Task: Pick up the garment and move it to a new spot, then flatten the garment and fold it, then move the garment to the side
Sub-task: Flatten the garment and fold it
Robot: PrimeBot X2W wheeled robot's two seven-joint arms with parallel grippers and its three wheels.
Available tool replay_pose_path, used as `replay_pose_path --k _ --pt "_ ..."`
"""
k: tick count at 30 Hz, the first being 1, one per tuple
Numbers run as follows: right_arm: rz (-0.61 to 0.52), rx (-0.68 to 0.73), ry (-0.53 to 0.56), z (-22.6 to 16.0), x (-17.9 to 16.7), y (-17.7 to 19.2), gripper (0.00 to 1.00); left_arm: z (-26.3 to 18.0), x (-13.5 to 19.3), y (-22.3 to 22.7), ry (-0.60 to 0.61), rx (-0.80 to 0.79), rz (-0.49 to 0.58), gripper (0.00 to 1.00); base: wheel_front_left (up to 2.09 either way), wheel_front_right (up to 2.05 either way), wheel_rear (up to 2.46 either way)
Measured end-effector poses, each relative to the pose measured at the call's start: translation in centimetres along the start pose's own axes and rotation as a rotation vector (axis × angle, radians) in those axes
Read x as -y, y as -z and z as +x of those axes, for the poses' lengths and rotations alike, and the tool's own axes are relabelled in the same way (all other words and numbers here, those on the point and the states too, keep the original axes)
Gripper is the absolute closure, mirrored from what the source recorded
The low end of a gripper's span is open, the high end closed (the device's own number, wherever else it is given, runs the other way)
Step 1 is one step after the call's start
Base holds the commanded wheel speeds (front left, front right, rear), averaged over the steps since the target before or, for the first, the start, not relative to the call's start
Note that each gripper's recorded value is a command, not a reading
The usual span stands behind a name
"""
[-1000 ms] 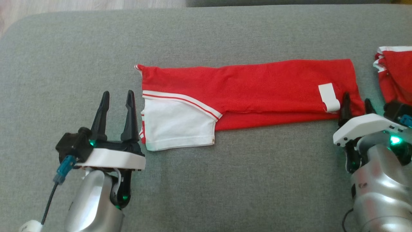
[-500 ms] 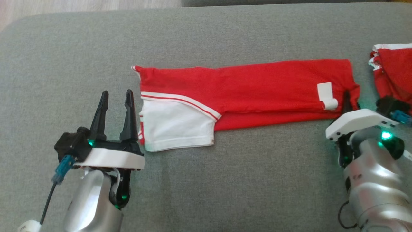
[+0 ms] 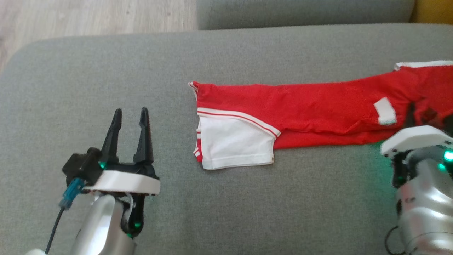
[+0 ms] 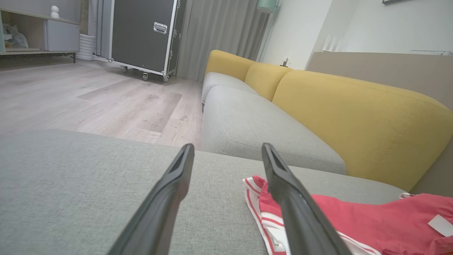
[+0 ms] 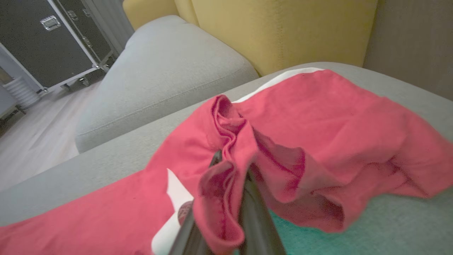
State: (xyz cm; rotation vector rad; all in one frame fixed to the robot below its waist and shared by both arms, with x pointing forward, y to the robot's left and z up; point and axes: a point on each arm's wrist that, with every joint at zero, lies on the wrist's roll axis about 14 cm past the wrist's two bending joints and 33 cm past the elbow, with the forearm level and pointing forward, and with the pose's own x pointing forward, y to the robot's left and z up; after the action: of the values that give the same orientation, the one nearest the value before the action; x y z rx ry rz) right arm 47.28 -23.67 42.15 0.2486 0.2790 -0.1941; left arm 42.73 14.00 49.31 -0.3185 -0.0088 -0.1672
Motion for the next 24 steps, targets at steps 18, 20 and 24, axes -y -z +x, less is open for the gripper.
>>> replay_pose_path --k 18,20,24 --pt "-0.018 0.034 -0.589 -5.1 -21.0 -2.0 1.00 -6.9 -5.8 -4.3 -0.201 0.113 0.064 0.00 0.00 0.00 0.00" --pt "-0.037 0.012 -0.671 -6.3 -23.5 -1.1 1.00 -7.6 -6.3 -4.6 -0.221 0.121 0.070 0.00 0.00 0.00 0.00" --pt "-0.082 -0.076 -0.786 -8.5 -26.7 2.2 1.00 -8.7 -7.4 -4.7 -0.259 0.121 0.072 0.00 0.00 0.00 0.00"
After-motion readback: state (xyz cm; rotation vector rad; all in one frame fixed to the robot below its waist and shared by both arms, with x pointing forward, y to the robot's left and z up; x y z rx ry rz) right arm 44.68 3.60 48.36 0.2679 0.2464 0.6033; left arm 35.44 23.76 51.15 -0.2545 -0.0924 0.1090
